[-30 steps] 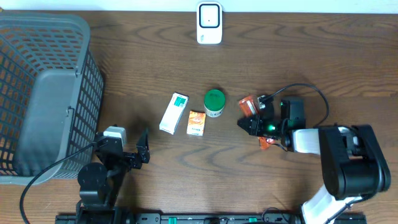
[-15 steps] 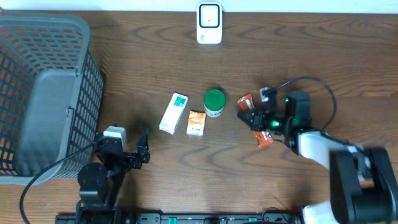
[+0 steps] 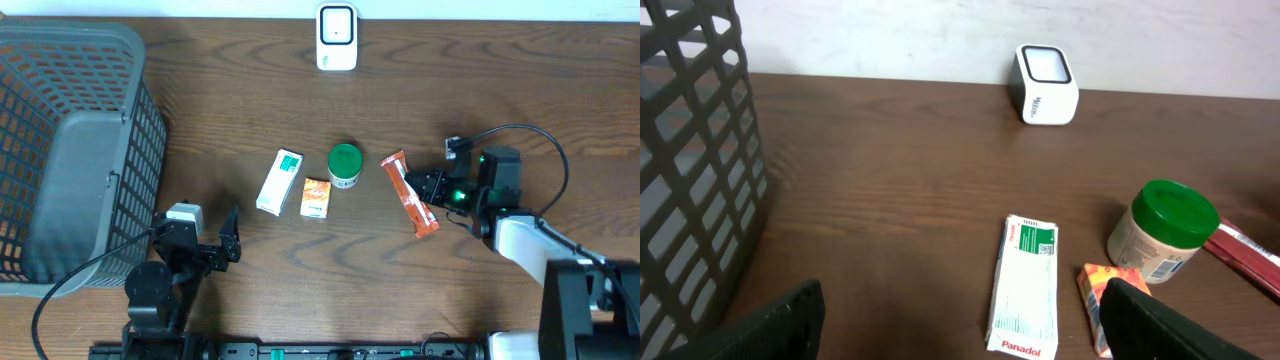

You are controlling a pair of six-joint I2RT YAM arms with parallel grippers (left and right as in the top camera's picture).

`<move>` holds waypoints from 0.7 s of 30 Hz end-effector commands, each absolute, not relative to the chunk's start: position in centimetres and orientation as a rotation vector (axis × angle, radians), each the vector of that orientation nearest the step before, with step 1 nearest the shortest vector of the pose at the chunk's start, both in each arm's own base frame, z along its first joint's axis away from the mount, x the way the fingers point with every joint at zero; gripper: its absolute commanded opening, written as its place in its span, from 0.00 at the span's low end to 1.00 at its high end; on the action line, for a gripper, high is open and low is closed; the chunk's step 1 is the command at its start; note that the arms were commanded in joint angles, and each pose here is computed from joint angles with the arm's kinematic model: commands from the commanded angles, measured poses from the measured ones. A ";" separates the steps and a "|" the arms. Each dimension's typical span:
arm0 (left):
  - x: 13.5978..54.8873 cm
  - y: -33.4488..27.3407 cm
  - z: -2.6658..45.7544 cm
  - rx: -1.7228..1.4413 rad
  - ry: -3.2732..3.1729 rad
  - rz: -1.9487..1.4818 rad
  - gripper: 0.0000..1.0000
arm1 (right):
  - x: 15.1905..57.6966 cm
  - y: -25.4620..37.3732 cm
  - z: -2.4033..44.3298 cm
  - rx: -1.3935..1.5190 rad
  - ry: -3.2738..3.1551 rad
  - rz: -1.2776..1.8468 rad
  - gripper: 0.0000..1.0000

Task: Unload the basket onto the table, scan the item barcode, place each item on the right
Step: 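Close the right gripper on the candy bar's end and lift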

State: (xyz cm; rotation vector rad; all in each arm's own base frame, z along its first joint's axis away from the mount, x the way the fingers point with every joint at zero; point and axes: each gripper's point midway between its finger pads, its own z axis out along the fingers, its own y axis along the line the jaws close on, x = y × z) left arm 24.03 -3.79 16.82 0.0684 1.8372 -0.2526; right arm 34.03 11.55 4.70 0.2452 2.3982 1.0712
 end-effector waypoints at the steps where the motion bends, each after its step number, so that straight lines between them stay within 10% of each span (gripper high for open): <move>1: 24.0 -3.9 16.7 0.073 1.837 -0.263 0.87 | 34.3 10.0 1.6 0.330 2.467 0.939 0.01; 12: 24.0 -3.9 16.7 0.073 1.837 -0.263 0.87 | 34.1 9.1 -2.8 0.404 2.545 0.859 0.01; 21: 24.0 -3.9 16.7 0.073 1.837 -0.263 0.87 | 33.8 11.6 2.7 0.220 2.440 1.064 0.08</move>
